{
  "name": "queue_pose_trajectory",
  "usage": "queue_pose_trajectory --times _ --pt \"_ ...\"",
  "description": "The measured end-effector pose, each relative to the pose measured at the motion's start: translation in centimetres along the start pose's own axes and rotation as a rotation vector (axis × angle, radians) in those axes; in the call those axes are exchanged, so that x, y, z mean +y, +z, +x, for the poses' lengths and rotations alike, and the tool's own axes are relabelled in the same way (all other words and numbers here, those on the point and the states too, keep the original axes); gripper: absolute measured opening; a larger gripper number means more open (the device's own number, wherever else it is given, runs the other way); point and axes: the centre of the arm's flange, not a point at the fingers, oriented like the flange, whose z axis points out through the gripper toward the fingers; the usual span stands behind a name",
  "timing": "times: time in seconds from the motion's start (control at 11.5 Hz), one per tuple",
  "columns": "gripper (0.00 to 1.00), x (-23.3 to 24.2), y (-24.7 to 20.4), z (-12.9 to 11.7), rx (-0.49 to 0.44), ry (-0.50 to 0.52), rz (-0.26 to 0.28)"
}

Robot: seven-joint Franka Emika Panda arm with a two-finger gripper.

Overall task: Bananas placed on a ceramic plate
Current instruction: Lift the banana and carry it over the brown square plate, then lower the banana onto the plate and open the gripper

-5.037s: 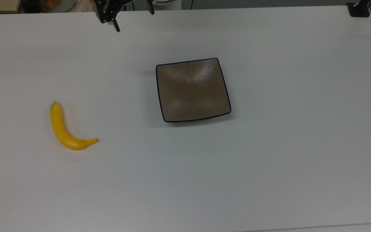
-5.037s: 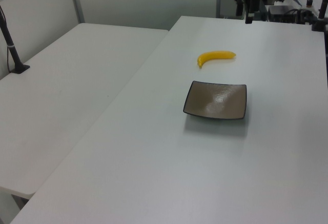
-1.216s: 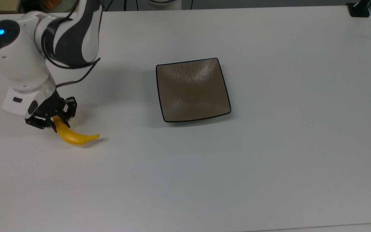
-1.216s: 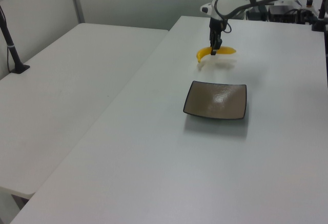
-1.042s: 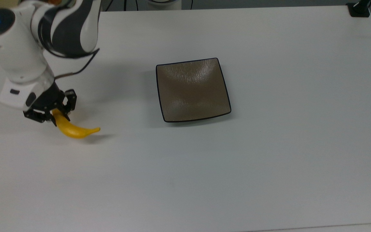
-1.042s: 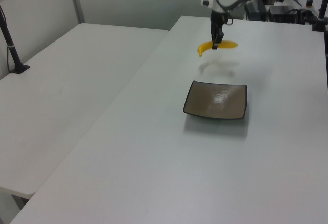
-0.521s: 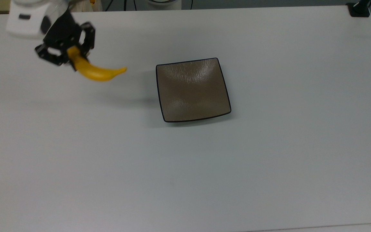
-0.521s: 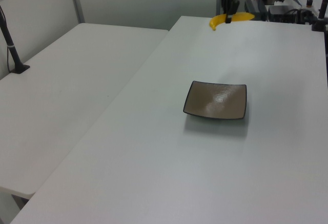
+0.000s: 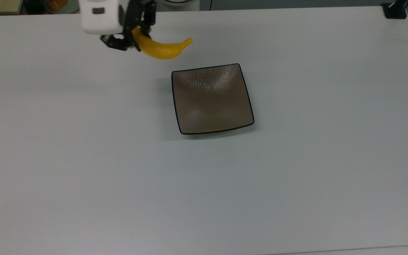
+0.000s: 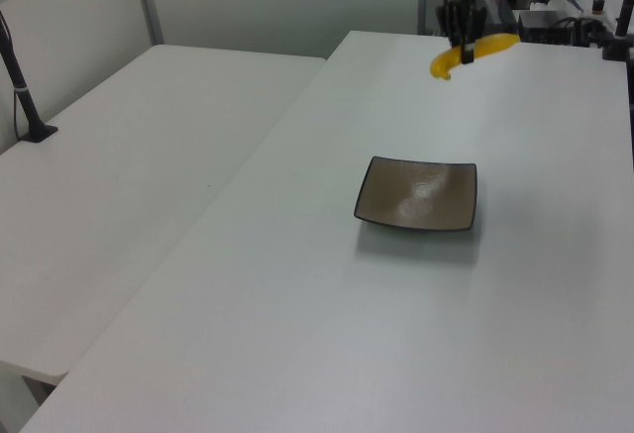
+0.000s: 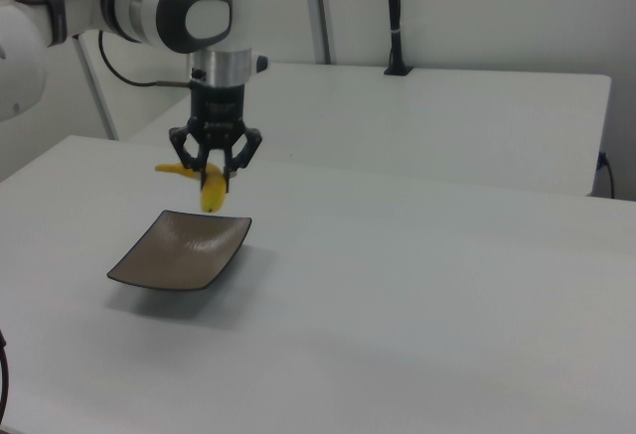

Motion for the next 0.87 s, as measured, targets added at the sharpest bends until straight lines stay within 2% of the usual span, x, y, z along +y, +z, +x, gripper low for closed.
queue_pose_trajectory --times 0.17,0.61,0.78,0.87 --pt "0.32 -0.9 2.5 1.2 -0.024 0.004 0.064" --pt "0.32 -2.0 9.9 4.5 -0.105 0.035 0.184" --pt "0.32 -1.3 12.0 5.3 -0.114 0.048 0.198" --pt "0.32 -1.0 13.2 6.0 -0.11 0.065 0.187"
